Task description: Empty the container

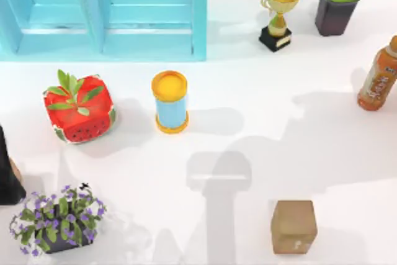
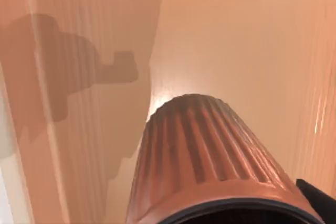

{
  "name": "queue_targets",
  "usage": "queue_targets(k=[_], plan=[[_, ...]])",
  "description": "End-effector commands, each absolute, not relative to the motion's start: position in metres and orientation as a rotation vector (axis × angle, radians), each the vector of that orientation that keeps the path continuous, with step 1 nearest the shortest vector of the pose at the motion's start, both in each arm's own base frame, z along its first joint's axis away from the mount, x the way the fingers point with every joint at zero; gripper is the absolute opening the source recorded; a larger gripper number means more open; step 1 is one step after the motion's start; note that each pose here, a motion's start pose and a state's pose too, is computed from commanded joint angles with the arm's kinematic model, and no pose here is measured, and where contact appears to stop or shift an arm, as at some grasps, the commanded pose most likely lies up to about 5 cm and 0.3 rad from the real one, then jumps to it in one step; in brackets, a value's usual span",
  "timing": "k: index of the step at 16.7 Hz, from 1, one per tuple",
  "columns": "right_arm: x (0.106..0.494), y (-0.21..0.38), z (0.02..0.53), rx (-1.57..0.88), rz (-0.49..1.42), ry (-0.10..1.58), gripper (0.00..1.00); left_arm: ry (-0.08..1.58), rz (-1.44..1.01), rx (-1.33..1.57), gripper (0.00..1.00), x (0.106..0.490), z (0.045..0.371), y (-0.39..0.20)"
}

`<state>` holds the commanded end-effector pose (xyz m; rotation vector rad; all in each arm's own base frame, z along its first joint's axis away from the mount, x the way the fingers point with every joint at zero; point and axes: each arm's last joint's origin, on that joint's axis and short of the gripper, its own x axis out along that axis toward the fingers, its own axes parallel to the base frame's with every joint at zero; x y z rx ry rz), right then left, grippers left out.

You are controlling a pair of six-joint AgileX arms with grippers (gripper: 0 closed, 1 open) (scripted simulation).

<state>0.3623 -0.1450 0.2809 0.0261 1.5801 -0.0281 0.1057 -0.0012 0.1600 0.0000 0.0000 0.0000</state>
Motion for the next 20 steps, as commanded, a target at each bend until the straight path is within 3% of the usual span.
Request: queue_targets(k=[6,12,20], plan=[[0.392,-0.021,0.251,-0.007,-0.051,1.591,0.0,0.0,0.0,0.0,1.0,0.106,0.16,-0.001],[0.372,0.126,0.208,-0.022,-0.077,1.561,0.0,0.0,0.0,0.0,1.0,0.106,0.16,-0.001],[0.363,0.152,0.2,-0.006,-0.069,1.529,0.0,0.0,0.0,0.0,1.0,0.106,0.16,-0.001]])
